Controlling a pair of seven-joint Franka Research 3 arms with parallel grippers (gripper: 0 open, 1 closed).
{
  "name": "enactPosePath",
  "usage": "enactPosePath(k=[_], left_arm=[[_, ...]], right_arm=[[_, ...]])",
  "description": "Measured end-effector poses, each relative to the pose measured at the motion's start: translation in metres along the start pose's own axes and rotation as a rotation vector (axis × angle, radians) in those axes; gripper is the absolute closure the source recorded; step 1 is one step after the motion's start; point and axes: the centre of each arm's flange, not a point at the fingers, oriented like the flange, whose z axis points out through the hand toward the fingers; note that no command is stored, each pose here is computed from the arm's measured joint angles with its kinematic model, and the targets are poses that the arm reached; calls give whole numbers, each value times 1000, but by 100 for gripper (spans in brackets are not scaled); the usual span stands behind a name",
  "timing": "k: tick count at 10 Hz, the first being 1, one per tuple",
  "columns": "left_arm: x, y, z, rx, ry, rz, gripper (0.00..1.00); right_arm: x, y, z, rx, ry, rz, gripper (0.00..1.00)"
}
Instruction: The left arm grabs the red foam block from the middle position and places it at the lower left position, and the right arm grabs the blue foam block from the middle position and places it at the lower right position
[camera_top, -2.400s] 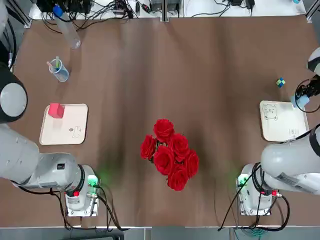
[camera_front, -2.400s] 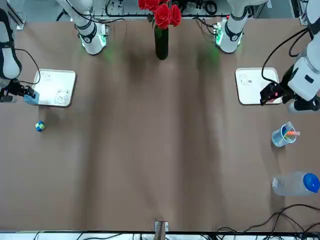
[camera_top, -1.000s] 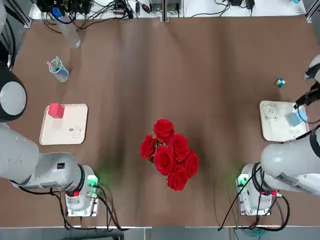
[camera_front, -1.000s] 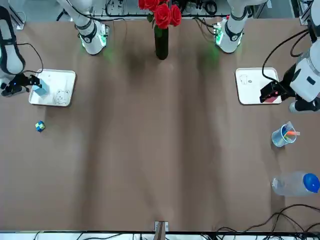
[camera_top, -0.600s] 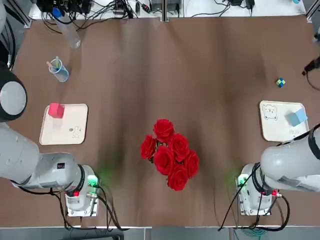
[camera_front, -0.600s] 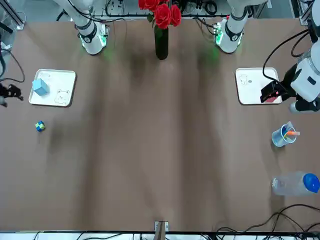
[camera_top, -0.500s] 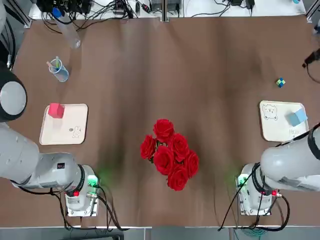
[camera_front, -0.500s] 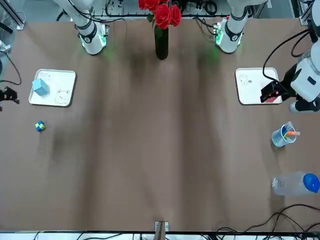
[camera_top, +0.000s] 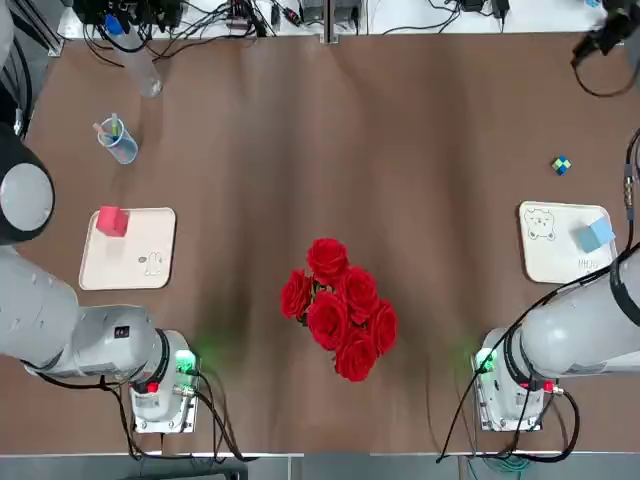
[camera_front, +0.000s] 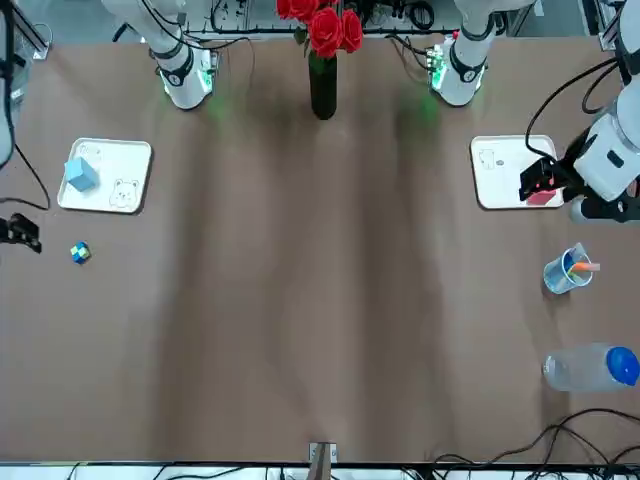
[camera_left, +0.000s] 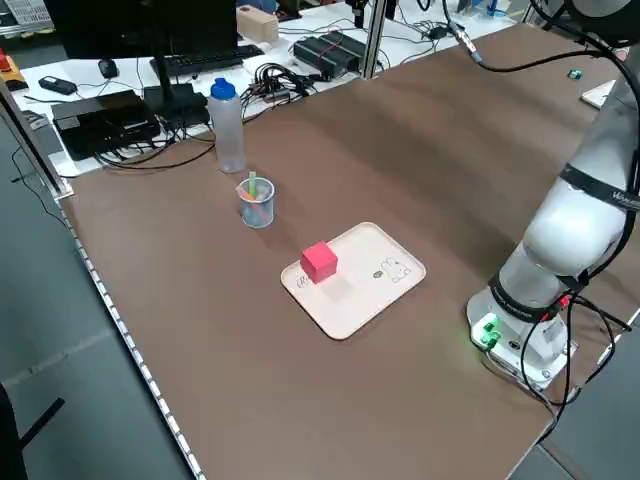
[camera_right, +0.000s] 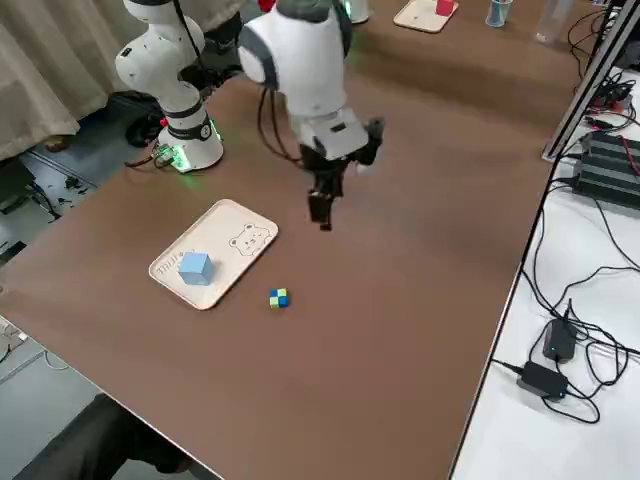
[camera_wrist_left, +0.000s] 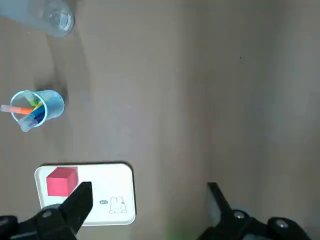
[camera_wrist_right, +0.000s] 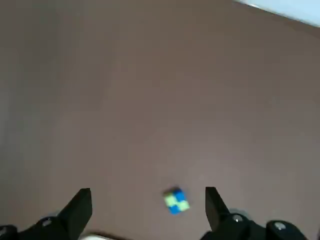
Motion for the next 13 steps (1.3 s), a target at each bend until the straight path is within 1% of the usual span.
enactPosePath(k=[2,4,5,7,8,11,13], left_arm=[[0,-1,-1,1,2,-2,0],[0,-3,-2,1,4,1,0],[0,-4,-2,1,5,0,0],[0,-4,-3,1,6,0,0],[0,-4,-3,1,6,0,0],[0,-3,-3,1,6,2,0],[0,-3,-3,2,7,1,0]], right_arm=[[26,-40,-32,34,-51,79,0],[48,-83,-67,32,-80,104,0],[54,-96,-82,32,-89,100,0],[53,-102,-114,13,-129,81,0],[51,-101,-126,2,-136,80,0],[47,-116,-146,4,-163,56,0],[39,-127,-172,-6,-141,43,0]])
